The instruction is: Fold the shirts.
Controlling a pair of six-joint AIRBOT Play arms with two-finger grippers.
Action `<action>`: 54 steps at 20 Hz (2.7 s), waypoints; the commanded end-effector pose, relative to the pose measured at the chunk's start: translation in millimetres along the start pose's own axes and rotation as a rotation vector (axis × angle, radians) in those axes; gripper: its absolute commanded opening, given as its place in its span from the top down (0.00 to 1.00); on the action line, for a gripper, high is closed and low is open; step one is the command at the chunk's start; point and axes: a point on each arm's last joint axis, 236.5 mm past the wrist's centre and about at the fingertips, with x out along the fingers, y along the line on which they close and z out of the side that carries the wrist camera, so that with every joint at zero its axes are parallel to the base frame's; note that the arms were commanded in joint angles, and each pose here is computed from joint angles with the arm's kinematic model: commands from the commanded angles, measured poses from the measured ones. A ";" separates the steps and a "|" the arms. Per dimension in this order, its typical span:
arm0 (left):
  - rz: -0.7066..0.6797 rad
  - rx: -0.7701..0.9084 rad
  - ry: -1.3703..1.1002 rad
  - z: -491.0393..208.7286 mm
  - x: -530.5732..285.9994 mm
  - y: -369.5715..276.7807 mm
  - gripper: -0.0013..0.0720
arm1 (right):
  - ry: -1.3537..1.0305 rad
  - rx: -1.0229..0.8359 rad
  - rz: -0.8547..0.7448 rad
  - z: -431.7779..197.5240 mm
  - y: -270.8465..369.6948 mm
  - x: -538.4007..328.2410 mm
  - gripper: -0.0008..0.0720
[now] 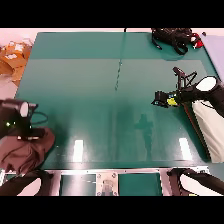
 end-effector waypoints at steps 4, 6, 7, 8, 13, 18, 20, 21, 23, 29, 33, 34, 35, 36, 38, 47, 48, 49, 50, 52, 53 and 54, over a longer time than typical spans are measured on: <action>-0.300 0.217 -0.561 63.6 -217.6 -113.3 0.95 | 0.000 0.000 0.001 -0.2 0.3 0.1 0.96; -0.441 0.355 -0.778 60.2 -290.3 -174.5 0.95 | 0.000 0.000 0.001 -0.2 0.3 0.1 0.96; -0.512 0.414 -0.877 55.3 -317.9 -204.0 0.95 | 0.001 0.000 0.000 -0.3 0.2 0.1 0.96; -0.568 0.456 -0.943 51.5 -334.7 -228.6 0.95 | 0.000 0.000 0.001 -0.2 0.3 0.1 0.96; -0.748 0.603 -0.832 48.6 -308.4 -338.2 0.74 | 0.002 0.005 0.011 -0.5 2.7 0.1 0.96; -0.660 0.567 -0.661 76.3 -248.8 -336.1 0.04 | 0.052 0.007 0.014 -8.1 1.7 -9.6 0.74; -0.619 0.517 -0.575 84.8 -233.7 -304.2 0.04 | -0.006 0.035 0.006 12.2 -8.9 -25.7 0.49; -0.598 0.490 -0.520 86.5 -222.8 -288.3 0.04 | -0.035 0.059 -0.001 21.2 -18.0 -33.7 0.39; -0.591 0.421 -0.470 93.8 -206.6 -272.3 0.00 | -0.080 0.138 -0.020 33.8 -47.0 -43.2 0.28; -0.748 0.255 -0.729 169.6 -211.9 -310.2 0.02 | 0.063 0.254 -0.038 21.4 -103.6 2.2 0.34; -0.850 0.257 -0.689 196.5 -190.8 -354.5 0.02 | 0.204 0.284 -0.031 -6.1 -109.1 45.1 0.34; -0.876 0.263 -0.687 202.6 -189.5 -365.9 0.02 | 0.235 0.278 -0.030 -12.3 -106.4 54.4 0.34; -0.892 0.269 -0.692 209.1 -188.8 -374.0 0.02 | 0.264 0.269 -0.029 -18.5 -102.3 62.8 0.34; -0.904 0.271 -0.695 214.9 -186.8 -381.6 0.02 | 0.292 0.254 -0.029 -24.3 -96.9 70.7 0.34; -0.932 0.252 -0.671 223.0 -180.4 -392.9 0.02 | 0.339 0.217 -0.021 -34.6 -82.1 85.9 0.36; -1.040 0.364 -0.459 182.7 -141.9 -442.1 0.28 | 0.288 0.155 -0.030 -19.5 -67.8 97.2 0.96; -1.014 0.403 -0.442 178.7 -134.3 -437.9 0.87 | 0.286 0.157 -0.032 -18.9 -69.7 95.9 0.96; -1.006 0.422 -0.431 177.0 -133.2 -431.8 0.95 | 0.286 0.163 -0.031 -18.5 -71.3 93.7 0.96; -1.017 0.419 -0.409 176.6 -138.9 -423.6 0.95 | 0.282 0.171 -0.030 -16.5 -73.7 89.3 0.96; -1.039 0.435 -0.424 180.3 -169.5 -397.0 0.95 | 0.253 0.194 -0.023 -5.3 -81.3 70.2 0.96; -1.036 0.442 -0.467 184.0 -193.8 -377.1 0.95 | 0.218 0.207 -0.019 5.4 -85.5 54.7 0.96; -1.026 0.431 -0.516 187.8 -217.3 -355.6 0.95 | 0.172 0.217 -0.015 17.9 -89.3 36.9 0.96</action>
